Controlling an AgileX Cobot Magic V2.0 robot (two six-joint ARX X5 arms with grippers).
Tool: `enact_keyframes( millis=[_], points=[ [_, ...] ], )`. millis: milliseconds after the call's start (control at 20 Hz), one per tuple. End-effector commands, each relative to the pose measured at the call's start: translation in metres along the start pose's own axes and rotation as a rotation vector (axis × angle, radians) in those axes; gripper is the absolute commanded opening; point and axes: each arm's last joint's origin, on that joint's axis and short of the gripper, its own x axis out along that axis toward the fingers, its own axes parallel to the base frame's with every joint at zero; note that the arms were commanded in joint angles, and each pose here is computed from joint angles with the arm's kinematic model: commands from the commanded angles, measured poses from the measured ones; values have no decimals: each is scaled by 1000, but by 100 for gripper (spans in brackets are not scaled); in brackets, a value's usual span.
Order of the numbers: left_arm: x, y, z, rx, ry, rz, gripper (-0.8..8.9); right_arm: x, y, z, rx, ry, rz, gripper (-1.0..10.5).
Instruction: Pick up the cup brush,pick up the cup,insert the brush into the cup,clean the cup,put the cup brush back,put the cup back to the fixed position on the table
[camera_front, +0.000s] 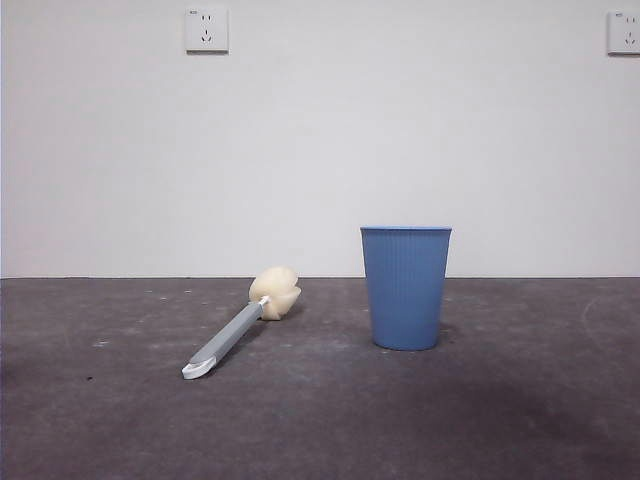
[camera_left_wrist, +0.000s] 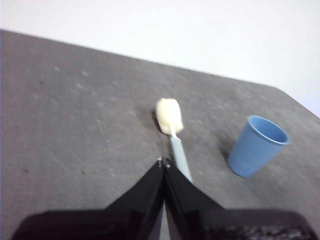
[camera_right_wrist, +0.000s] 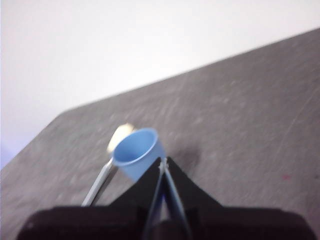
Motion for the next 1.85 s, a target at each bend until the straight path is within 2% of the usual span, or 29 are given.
enact_keyframes(
  millis=[50,450,800,1100,1200,1250,1350,1400,1850],
  points=[
    [-5,-8,17,-7,39,-27,-6,-2,10,21,-62,89,51,-12],
    [-10,-25,54,56,243,-125,-6,0,30,66,-140,389,148,-12],
    [-15,-30,63,87,438,-138,-7,4,36,77,-168,603,168,-12],
    [-15,-28,57,89,550,-125,-7,7,34,72,-158,686,165,-8],
    [-14,-28,57,87,552,-124,10,8,34,72,-157,688,164,74],
    [-14,-27,57,84,555,-124,97,8,34,72,-157,688,164,181],
    [-13,-27,57,78,558,-122,430,8,34,72,-144,689,160,496],
    [-12,-27,57,75,561,-122,491,8,34,72,-142,689,159,574],
    [4,-23,65,21,587,-109,495,8,34,72,-138,690,158,567]
  ],
)
